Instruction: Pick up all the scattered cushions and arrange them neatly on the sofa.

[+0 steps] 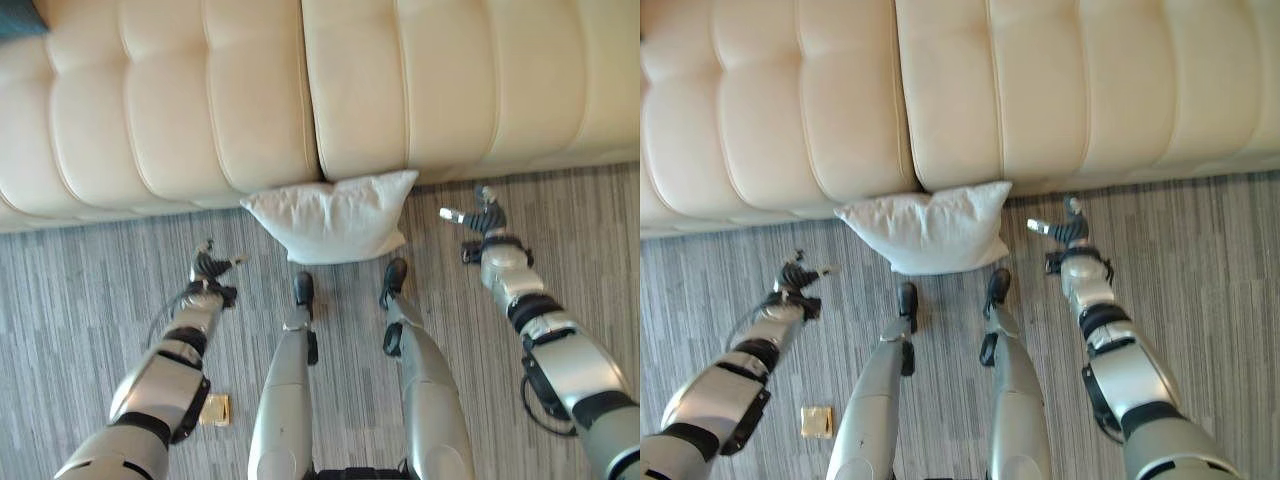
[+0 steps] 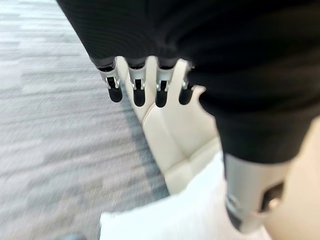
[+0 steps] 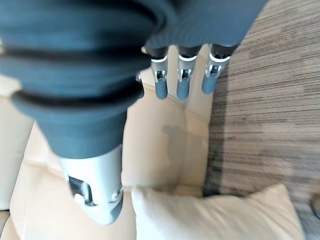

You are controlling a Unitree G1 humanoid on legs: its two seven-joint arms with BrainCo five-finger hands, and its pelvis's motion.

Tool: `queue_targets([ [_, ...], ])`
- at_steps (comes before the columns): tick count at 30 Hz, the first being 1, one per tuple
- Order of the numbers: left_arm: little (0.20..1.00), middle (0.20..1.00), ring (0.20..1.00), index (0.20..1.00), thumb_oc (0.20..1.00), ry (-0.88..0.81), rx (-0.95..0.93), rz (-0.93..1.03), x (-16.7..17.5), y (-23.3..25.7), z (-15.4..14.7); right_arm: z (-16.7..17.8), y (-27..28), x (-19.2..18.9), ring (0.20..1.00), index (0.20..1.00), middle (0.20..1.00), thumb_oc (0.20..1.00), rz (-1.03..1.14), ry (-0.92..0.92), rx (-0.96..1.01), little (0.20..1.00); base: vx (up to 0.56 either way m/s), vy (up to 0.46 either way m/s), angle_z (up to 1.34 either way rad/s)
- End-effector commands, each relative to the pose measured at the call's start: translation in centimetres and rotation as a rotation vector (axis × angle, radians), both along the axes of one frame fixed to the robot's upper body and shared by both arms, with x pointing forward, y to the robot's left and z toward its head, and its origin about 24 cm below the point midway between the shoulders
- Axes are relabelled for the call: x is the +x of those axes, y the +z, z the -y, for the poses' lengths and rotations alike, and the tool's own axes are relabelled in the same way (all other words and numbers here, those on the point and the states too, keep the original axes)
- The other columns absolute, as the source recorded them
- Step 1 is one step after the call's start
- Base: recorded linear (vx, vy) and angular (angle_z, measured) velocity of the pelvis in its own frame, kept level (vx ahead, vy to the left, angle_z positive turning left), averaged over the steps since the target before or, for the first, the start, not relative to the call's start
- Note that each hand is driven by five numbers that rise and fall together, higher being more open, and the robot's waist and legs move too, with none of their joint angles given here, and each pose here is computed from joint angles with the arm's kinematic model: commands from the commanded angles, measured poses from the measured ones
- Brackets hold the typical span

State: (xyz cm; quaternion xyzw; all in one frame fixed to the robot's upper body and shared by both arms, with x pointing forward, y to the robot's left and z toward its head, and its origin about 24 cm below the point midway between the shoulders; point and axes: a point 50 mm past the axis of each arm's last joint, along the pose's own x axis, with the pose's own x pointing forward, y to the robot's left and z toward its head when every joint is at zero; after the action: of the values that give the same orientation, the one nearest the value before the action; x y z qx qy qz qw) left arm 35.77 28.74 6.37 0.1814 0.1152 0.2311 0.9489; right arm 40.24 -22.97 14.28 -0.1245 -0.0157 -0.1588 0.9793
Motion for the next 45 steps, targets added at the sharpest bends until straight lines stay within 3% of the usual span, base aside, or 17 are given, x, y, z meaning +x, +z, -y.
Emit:
queue_targets([
  [1,1.0,1.0,1.0,1.0,1.0,0.139,0.016,-0.042,-2.2,-1.4,-2.9,0.0,-2.7,-1.0,1.0,1.0,1.0,1.0,-0.019,-0.034,0.053,1.0,0.02,0.052,0.04],
  [8,1.0,1.0,1.0,1.0,1.0,0.067,-0.025,0.066,0.5,1.6,-0.6,-3.1,-0.2,0.2,1.0,1.0,1.0,1.0,0.066,0.033,0.055,1.0,0.04,0.045,0.06],
  [15,1.0,1.0,1.0,1.0,1.0,-0.124,-0.06,0.31,4.6,7.4,7.1,-9.4,3.1,0.5,1.0,1.0,1.0,1.0,0.249,0.196,0.177,1.0,0.04,0.007,-0.05],
  [18,1.0,1.0,1.0,1.0,1.0,-0.148,-0.051,0.34,5.0,8.2,8.4,-10.1,3.6,0.4,1.0,1.0,1.0,1.0,0.274,0.211,0.179,1.0,0.06,-0.018,-0.07],
  [19,1.0,1.0,1.0,1.0,1.0,-0.316,-0.004,0.541,6.0,13.9,15.1,-12.8,8.4,0.4,1.0,1.0,1.0,1.0,0.43,0.301,0.169,1.0,0.1,-0.007,0.06],
  [20,1.0,1.0,1.0,1.0,1.0,-0.341,-0.02,0.561,6.0,14.5,15.9,-13.0,8.8,0.3,0.73,0.73,0.73,0.73,0.44,0.319,0.178,0.73,0.13,-0.009,0.31],
  [21,0.545,0.545,0.545,0.545,0.545,-0.425,-0.105,0.605,5.8,15.4,18.1,-13.7,10.0,0.2,0.2,0.2,0.2,0.2,0.474,0.352,0.177,0.2,0.05,0.001,0.26],
  [22,0.2,0.2,0.2,0.2,0.2,-0.462,-0.163,0.621,5.6,15.5,19.3,-13.8,10.1,0.1,0.2,0.2,0.2,0.2,0.479,0.368,0.21,0.2,0.04,-0.004,0.2],
  [26,0.2,0.2,0.2,0.2,0.2,-0.651,-0.41,0.681,3.5,14.8,23.9,-14.0,9.6,-0.7,0.2,0.2,0.2,0.2,0.523,0.408,0.359,0.2,0.0,0.0,0.01],
  [32,0.2,0.2,0.2,0.2,0.2,-0.688,-0.632,0.668,1.5,12.1,25.4,-13.8,6.7,-2.1,0.2,0.2,0.2,0.2,0.531,0.423,0.518,0.2,-0.07,0.001,-0.04],
  [37,0.2,0.2,0.2,0.2,0.2,-0.701,-0.75,0.663,0.0,10.4,25.0,-13.4,4.6,-3.5,0.2,0.2,0.2,0.2,0.514,0.443,0.565,0.2,-0.1,-0.003,-0.03],
  [45,0.2,0.2,0.2,0.2,0.2,-0.705,-0.63,0.534,-4.1,3.8,20.3,-10.6,-3.0,-8.3,0.2,0.2,0.2,0.2,0.328,0.473,0.418,0.2,0.04,0.023,-0.03],
])
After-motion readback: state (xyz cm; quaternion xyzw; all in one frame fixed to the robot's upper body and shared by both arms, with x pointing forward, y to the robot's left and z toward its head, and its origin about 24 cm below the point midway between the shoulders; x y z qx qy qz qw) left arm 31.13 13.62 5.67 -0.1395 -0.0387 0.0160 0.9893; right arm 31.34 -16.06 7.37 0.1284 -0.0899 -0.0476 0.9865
